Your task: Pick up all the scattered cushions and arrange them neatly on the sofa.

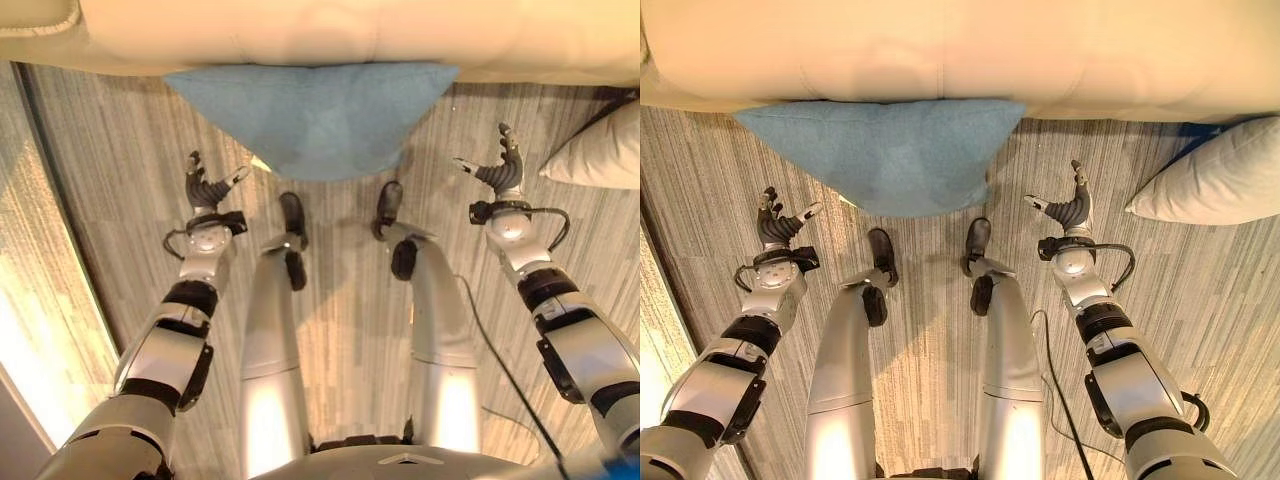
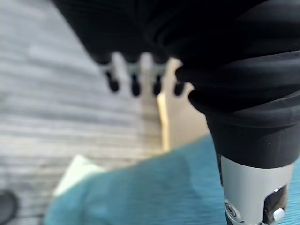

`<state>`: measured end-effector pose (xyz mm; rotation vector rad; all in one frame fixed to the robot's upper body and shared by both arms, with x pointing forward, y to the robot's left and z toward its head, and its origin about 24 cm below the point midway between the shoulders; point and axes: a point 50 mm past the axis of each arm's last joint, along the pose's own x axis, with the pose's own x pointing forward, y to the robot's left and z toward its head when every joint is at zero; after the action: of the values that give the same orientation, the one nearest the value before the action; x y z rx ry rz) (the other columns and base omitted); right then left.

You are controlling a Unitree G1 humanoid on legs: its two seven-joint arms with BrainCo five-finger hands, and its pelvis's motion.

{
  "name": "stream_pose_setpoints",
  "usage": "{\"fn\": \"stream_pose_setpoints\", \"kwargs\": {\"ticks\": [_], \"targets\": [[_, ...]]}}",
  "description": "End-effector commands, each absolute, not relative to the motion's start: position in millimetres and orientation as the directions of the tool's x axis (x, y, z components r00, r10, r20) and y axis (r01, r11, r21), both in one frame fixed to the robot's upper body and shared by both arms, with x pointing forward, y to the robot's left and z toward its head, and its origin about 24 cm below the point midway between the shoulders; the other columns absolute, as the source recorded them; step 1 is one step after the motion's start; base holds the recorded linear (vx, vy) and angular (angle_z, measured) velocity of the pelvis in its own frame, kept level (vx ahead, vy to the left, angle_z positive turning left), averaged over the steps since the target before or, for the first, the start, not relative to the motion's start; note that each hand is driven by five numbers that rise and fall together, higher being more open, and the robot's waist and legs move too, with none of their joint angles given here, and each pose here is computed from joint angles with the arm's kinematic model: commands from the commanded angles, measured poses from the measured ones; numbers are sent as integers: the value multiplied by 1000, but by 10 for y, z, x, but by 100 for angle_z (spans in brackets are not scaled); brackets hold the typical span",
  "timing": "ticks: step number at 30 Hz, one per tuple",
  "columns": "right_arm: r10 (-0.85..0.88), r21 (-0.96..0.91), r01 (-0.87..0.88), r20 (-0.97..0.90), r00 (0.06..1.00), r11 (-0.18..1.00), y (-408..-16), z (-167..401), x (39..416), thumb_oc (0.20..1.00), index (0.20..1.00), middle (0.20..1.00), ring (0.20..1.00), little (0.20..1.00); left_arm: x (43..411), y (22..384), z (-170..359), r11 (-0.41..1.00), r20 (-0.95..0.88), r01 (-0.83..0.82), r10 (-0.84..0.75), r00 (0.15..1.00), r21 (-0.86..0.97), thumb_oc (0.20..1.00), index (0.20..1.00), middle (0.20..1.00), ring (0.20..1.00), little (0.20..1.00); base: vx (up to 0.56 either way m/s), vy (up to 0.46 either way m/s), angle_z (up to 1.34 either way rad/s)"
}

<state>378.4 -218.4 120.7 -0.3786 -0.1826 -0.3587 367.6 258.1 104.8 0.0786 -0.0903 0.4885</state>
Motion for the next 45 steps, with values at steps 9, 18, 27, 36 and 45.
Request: {"fn": "stream_pose_setpoints", "kwargs": {"ticks": [9, 18, 27, 36, 45], "targets": [[-282, -275, 346, 248, 927, 897, -2273, 1196, 3711, 1000, 1000, 1000, 1000, 1000, 3691, 2743, 1402, 876, 232, -474, 445, 865, 88, 1000, 1000, 1000, 1000, 1000, 7, -1, 2], [-262, -260, 360, 344, 901, 896, -2324, 1549, 3771, 1000, 1000, 1000, 1000, 1000, 3790, 2654, 1716, 897, 308, -427, 377, 874, 114, 1000, 1000, 1000, 1000, 1000, 2, 0, 0], [-224, -209, 354, 468, 855, 912, -2206, 2063, 3872, 1000, 1000, 1000, 1000, 1000, 3901, 2486, 2115, 915, 399, -379, 299, 867, 138, 1000, 1000, 1000, 1000, 1000, 11, -8, -1], [-119, -198, 286, 588, 800, 938, -1832, 2637, 3943, 1000, 1000, 1000, 1000, 1000, 3952, 1956, 2724, 961, 562, -252, 146, 814, 116, 1000, 1000, 1000, 1000, 1000, 11, -29, 0], [414, -276, -312, 516, 750, 909, -845, 2631, 3799, 1000, 1000, 1000, 1000, 1000, 3933, 1443, 2740, 979, 579, -89, -34, 815, 182, 1000, 1000, 1000, 1000, 1000, 8, -57, 0]]}}
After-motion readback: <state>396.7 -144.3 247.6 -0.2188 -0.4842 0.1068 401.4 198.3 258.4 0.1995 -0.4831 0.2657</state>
